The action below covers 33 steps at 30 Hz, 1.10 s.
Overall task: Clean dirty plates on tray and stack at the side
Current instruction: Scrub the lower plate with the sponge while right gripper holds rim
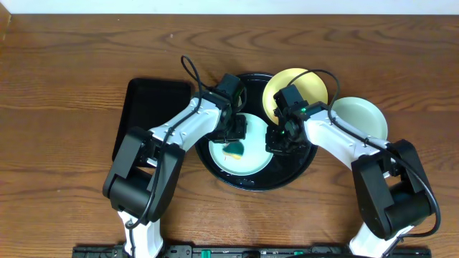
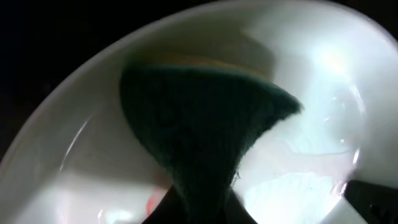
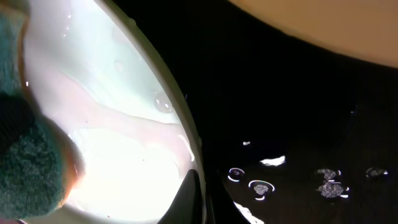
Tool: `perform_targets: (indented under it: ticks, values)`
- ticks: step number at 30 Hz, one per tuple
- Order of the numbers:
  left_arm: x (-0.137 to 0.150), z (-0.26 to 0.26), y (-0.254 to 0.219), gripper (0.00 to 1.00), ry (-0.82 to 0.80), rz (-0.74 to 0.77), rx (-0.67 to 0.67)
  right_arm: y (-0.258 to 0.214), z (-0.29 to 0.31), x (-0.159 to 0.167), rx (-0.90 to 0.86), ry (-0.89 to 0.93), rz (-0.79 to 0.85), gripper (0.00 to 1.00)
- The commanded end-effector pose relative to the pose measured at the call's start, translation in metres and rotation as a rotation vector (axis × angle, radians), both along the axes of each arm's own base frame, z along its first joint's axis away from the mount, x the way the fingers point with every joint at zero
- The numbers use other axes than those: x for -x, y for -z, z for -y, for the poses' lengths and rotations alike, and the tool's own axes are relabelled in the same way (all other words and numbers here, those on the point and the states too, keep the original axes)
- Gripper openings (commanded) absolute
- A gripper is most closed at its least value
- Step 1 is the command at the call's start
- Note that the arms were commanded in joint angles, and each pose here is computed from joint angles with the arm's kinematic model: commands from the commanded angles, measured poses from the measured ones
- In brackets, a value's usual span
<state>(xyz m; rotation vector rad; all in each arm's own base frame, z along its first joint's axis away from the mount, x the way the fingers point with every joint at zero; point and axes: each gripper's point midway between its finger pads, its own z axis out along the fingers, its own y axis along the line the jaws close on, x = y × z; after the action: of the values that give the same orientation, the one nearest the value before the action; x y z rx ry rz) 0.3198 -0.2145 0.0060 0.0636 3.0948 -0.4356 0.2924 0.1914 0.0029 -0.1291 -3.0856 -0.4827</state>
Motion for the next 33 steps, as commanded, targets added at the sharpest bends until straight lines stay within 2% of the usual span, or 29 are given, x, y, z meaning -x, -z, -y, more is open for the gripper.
perform_targets:
  ticks: [1, 5, 9, 13, 17, 21, 24, 29, 31, 33]
  values:
    - [0.035, -0.011, 0.019, 0.07, -0.014, -0.169, -0.028, 0.012, 0.011, 0.000, 0.063, 0.009, -0.012, 0.01]
    - [0.043, 0.003, 0.011, 0.08, 0.203, -0.162, 0.113, 0.012, 0.011, 0.000, 0.063, 0.009, -0.012, 0.01]
    - [0.037, 0.005, 0.010, 0.07, 0.404, -0.065, 0.149, 0.012, 0.011, 0.000, 0.063, 0.009, -0.012, 0.01]
    - [0.022, 0.010, 0.010, 0.08, 0.461, 0.021, 0.159, 0.012, 0.011, 0.000, 0.063, 0.009, -0.012, 0.01]
    - [0.006, 0.005, 0.014, 0.08, 0.455, 0.087, 0.097, 0.012, 0.011, 0.000, 0.063, 0.009, -0.013, 0.01]
    - [-0.017, -0.011, 0.019, 0.07, 0.307, 0.138, -0.036, 0.012, 0.011, 0.001, 0.063, 0.009, -0.013, 0.01]
    - [-0.027, -0.025, 0.022, 0.07, 0.071, 0.122, -0.112, 0.012, 0.011, 0.001, 0.064, 0.009, -0.014, 0.01]
    - [-0.004, -0.038, 0.025, 0.07, -0.349, -0.058, -0.153, 0.011, 0.010, 0.001, 0.056, 0.008, -0.015, 0.01]
    - [0.010, -0.044, 0.026, 0.07, -0.427, -0.124, -0.190, 0.011, 0.010, 0.001, 0.056, 0.006, -0.014, 0.01]
    - [0.020, -0.048, 0.025, 0.08, -0.426, -0.162, -0.214, 0.011, 0.010, 0.001, 0.056, 0.000, -0.013, 0.01]
